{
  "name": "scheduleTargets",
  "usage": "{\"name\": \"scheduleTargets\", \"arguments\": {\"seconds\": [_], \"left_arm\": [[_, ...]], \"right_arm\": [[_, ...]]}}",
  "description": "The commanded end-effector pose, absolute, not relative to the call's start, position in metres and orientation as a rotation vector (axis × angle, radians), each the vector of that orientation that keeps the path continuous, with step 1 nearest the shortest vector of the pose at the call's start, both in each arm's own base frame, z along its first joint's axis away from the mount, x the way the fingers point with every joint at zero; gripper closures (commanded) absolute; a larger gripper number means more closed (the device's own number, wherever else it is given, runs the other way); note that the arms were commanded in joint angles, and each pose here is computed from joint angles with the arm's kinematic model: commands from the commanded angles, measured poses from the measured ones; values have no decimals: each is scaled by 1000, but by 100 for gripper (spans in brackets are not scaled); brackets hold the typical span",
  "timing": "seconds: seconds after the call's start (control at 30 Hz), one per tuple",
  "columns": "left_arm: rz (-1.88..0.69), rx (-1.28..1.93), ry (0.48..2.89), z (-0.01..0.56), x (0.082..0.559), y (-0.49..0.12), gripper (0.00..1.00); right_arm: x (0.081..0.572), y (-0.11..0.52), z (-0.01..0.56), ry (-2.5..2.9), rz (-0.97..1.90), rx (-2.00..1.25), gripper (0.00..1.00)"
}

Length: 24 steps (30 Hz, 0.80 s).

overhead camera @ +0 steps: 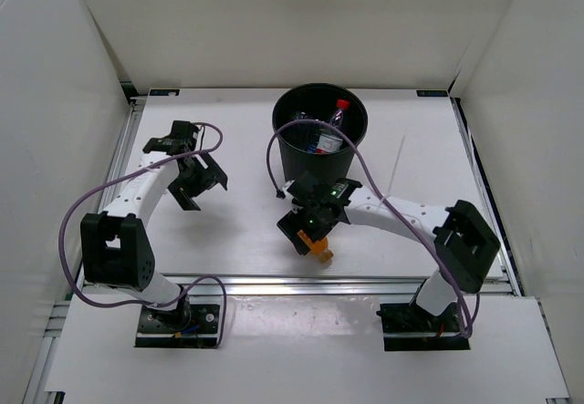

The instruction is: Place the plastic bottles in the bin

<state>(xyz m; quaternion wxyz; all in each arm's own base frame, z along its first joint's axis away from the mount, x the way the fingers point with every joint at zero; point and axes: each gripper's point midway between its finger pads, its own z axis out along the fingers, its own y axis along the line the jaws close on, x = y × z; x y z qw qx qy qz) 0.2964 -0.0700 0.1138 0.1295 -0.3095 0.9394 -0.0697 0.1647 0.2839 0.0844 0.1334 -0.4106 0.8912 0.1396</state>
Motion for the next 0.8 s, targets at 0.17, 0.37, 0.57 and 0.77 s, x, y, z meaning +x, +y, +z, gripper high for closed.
{"name": "scheduleTargets", "arguments": {"seconds": [0.17,0.37,0.57,0.77], "left_arm": [[-334,-865,2713,128,287,-82,0],[-326,-850,2703,129,279,-79,0],[-245,-850,2639,138,283,-66,0],[-193,-836,2577,153,283,-56,0]], "right_arm": [[179,295,46,2548,266,-1217,6],[164,301,46,2706,362,-1274,37],[168,336,147,2653,513,-1267,49],[236,351,349,2316,735,-821,61]]}}
